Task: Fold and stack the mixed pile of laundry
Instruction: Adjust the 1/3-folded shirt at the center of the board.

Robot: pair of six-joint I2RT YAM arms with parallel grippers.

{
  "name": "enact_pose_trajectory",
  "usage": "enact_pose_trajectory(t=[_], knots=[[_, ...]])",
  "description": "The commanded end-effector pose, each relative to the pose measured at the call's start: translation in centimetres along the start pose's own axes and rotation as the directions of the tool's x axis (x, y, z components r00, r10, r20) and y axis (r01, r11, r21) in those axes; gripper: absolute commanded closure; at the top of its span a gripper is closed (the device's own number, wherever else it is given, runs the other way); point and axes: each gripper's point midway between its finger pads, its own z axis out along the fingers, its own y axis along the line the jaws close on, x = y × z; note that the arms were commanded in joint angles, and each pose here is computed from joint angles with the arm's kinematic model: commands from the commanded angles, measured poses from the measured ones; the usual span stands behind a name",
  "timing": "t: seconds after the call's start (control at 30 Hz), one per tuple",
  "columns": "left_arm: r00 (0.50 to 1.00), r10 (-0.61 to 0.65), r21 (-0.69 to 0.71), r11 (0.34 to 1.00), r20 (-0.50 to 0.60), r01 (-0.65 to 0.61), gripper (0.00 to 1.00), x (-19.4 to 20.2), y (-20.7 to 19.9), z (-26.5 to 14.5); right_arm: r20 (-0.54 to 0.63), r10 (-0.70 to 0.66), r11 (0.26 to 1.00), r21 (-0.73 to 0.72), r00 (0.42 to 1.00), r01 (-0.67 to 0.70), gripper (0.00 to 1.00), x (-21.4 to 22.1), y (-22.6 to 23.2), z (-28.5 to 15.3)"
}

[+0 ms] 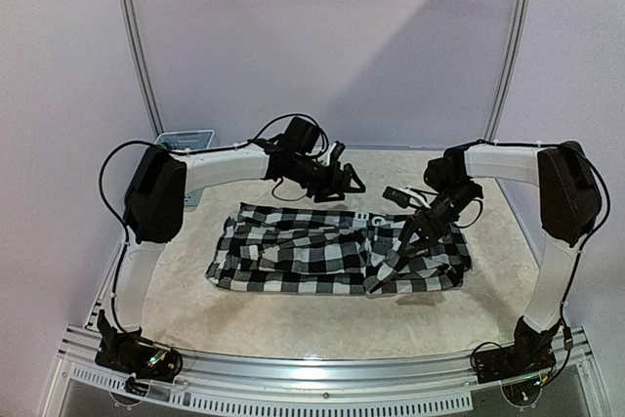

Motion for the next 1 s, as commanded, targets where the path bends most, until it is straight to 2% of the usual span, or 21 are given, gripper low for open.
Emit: enact_pose_trajectory(t=[0.0,0.1,0.27,0.4,0.5,0.77,0.97], knots=[[0.979,0.168,-0.098,0.979,-0.115,-0.179,0.22,1.1,0.5,1.3,-0.014,0.085,0.993,-0.082,0.996,-0.086,0.29,1.8,1.4,-0.6],[0.948,0.238,-0.081,0.962,-0.212,-0.259,0.22,2.9,1.3,2.3,0.026,0.099,0.995,0.014,0.995,-0.100,0.25,1.5,0.1,-2.8],[0.886,0.344,-0.029,0.928,-0.313,-0.371,0.23,5.6,0.7,2.8,0.044,0.113,0.952,0.282,0.993,-0.121,0.26,1.4,-3.3,-5.5],[0.843,0.393,-0.057,0.895,-0.366,-0.442,0.24,6.8,0.9,3.4,0.064,0.137,0.921,0.359,0.989,-0.151,0.26,1.7,-4.1,-5.9],[0.843,0.393,-0.044,0.898,-0.367,-0.438,0.25,7.0,0.8,4.3,0.085,0.140,0.919,0.358,0.986,-0.162,0.26,1.6,-4.0,-5.9],[0.855,0.371,0.028,0.921,-0.363,-0.388,0.45,8.5,-0.6,6.2,0.095,0.137,0.920,0.357,0.986,-0.163,0.26,1.5,-3.9,-5.9],[0.880,0.345,0.025,0.934,-0.326,-0.357,0.52,7.9,-0.9,7.0,0.100,0.138,0.923,0.349,0.985,-0.164,0.27,1.5,-3.9,-5.8]])
